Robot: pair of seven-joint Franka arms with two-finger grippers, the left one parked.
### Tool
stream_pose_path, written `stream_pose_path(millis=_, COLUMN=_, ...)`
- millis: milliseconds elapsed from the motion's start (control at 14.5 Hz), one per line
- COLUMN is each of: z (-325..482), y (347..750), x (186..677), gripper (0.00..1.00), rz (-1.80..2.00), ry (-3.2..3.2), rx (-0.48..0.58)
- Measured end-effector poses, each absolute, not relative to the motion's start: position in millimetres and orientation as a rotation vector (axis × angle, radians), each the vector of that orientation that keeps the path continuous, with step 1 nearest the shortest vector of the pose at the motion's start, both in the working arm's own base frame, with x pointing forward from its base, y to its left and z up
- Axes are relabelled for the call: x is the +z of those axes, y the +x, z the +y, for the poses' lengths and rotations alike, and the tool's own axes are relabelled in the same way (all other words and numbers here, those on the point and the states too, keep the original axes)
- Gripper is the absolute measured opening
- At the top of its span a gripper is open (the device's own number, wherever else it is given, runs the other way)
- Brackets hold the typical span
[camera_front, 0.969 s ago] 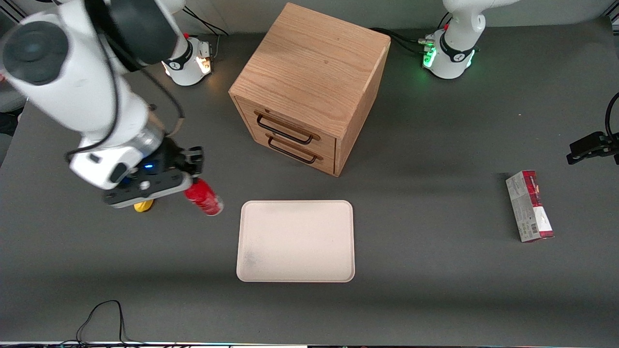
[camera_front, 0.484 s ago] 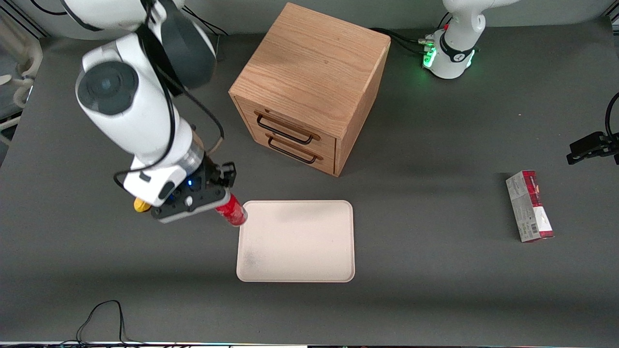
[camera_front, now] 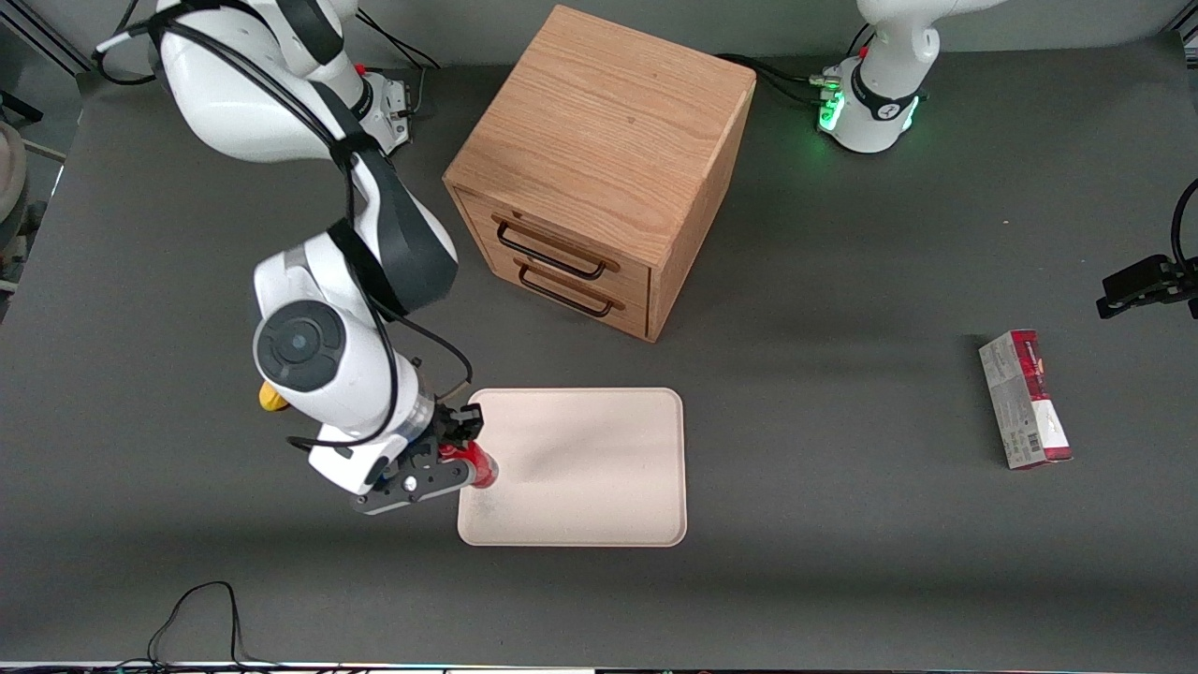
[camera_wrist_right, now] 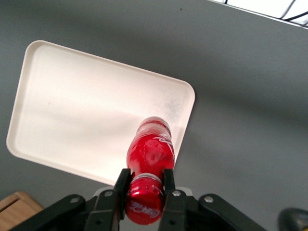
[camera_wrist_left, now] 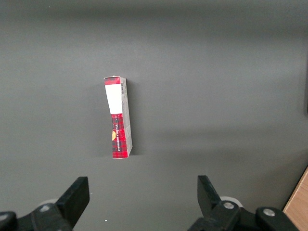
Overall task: Place coke bottle on tray
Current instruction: 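Lower the bottle upright onto the tray's corner and open the gripper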
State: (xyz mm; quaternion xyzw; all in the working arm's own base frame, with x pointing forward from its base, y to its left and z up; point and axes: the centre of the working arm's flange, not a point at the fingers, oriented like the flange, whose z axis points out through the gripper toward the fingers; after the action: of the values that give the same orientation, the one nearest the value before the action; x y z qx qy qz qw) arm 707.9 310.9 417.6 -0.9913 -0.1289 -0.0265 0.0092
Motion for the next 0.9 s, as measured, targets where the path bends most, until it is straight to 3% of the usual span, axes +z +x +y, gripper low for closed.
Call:
stream_pose_path(millis=553, z=305, y=728, x=336, gripper=0.32, rz=-0.436, ry=-3.104, rx=-0.077)
stream_pose_path(millis=830, z=306, y=728, x=326, gripper=0.32, rz=-0.438, ry=-3.106, rx=-0.061)
stream_pose_path(millis=899, z=306, y=728, x=326, gripper=0.36, rz=-0.438, ry=-3.106, rx=-0.062)
